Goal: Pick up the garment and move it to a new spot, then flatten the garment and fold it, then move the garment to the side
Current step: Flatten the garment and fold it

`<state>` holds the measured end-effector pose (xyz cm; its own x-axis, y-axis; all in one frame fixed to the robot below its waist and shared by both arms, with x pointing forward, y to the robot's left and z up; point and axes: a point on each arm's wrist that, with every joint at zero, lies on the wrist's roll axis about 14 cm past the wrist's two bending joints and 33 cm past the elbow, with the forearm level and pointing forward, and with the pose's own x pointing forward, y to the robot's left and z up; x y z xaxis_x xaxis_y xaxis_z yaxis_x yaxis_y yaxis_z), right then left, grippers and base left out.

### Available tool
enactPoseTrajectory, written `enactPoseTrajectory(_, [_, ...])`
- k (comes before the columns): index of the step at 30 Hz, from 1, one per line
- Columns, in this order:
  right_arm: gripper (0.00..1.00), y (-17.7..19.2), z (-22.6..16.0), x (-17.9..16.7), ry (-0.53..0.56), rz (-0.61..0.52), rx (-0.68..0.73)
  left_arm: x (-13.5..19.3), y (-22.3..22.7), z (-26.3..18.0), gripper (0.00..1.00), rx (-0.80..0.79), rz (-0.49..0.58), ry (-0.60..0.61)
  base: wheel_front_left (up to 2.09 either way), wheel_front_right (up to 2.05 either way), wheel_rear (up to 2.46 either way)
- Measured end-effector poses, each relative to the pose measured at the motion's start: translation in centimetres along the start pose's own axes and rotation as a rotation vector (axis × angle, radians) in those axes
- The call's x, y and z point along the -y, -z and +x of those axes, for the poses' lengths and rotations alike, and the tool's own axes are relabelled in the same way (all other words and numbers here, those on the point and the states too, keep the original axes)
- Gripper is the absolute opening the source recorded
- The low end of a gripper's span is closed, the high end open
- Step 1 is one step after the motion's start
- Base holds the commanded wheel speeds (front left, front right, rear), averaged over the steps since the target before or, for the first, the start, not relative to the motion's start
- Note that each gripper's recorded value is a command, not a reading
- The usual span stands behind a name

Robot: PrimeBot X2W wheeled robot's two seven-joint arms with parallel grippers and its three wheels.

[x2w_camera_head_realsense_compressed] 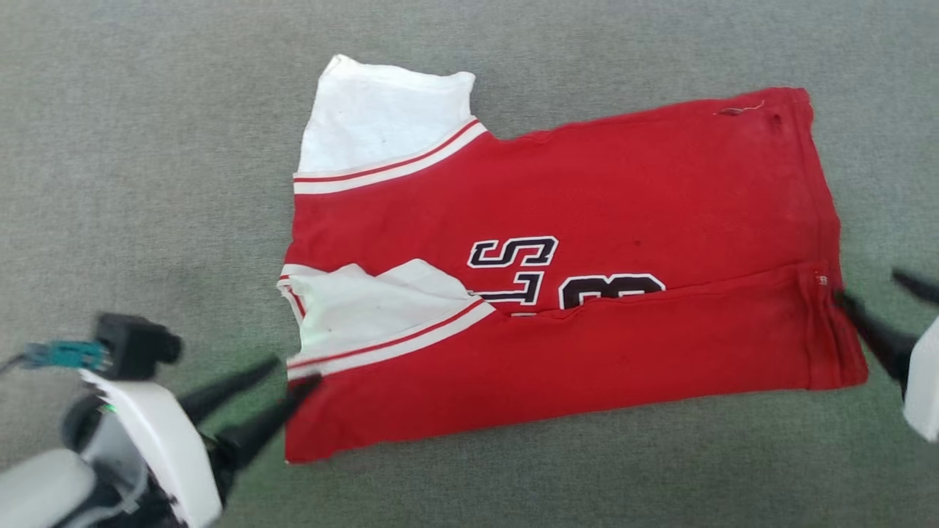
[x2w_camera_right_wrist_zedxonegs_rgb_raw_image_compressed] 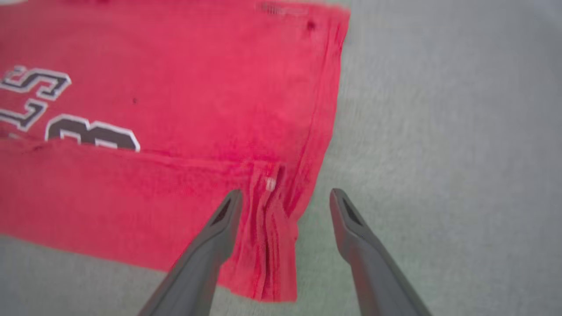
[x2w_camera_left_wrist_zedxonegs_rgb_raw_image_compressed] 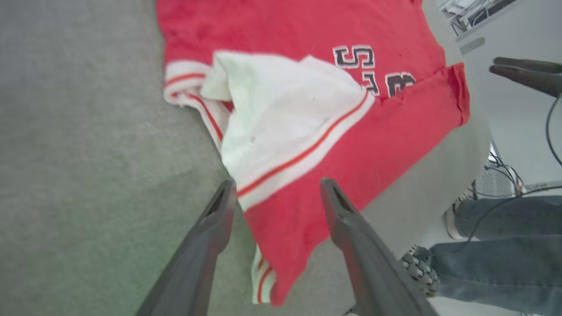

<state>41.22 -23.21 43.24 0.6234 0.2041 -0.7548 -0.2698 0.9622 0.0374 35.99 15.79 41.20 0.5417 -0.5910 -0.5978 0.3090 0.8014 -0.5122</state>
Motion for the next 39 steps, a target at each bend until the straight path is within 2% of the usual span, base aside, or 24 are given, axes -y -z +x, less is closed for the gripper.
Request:
enactPoseTrajectory(4, [1.0, -5.0, -0.8, -0.1, 0.043, -0.019, 0.277, -1.1, -3.9, 0.2, 1.0, 0.146, 0.043, -0.029, 0.0, 0.0, 0.0])
enactPoseTrajectory(7, [1.0, -7.5, -1.4, -0.5, 0.07, -0.021, 0.467, -2.3, -8.1, 0.5, 1.0, 0.305, 0.06, -0.062, 0.0, 0.0, 0.0])
enactPoseTrajectory(12, [1.0, -9.4, -1.8, -0.6, 0.126, 0.047, 0.699, -4.5, -14.6, 1.9, 1.0, 0.481, 0.137, -0.124, 0.0, 0.0, 0.0])
enactPoseTrajectory(16, [1.0, -10.2, -2.3, -0.2, 0.176, 0.092, 0.816, -5.0, -18.7, 4.6, 1.0, 0.523, 0.181, -0.114, 0.0, 0.0, 0.0])
enactPoseTrajectory(19, [1.0, -10.0, -2.2, 0.4, 0.209, 0.106, 0.838, -5.5, -21.0, 7.2, 1.0, 0.483, 0.203, -0.12, 0.0, 0.0, 0.0])
enactPoseTrajectory(22, [1.0, -9.0, -1.8, 1.2, 0.24, 0.119, 0.815, -6.1, -21.6, 10.2, 1.0, 0.374, 0.222, -0.133, 0.0, 0.0, 0.0])
enactPoseTrajectory(27, [1.0, -7.3, -1.1, 2.2, 0.276, 0.14, 0.766, -8.4, -19.7, 14.0, 1.0, 0.085, 0.222, -0.197, 0.0, 0.0, 0.0])
enactPoseTrajectory(30, [1.0, -6.4, -0.8, 2.8, 0.295, 0.152, 0.736, -8.5, -18.0, 15.9, 1.0, -0.085, 0.185, -0.186, 0.0, 0.0, 0.0])
enactPoseTrajectory(33, [1.0, -5.9, -0.4, 3.0, 0.301, 0.159, 0.719, -8.5, -17.6, 16.3, 1.0, -0.154, 0.162, -0.175, 0.0, 0.0, 0.0])
enactPoseTrajectory(36, [1.0, -5.4, 0.3, 3.1, 0.292, 0.159, 0.674, -8.5, -17.7, 16.6, 0.0, -0.158, 0.156, -0.168, 0.0, 0.0, 0.0])
enactPoseTrajectory(39, [1.0, -5.5, 1.7, 3.3, 0.26, 0.129, 0.58, -8.4, -17.7, 16.8, 0.0, -0.16, 0.168, -0.163, 0.0, 0.0, 0.0])
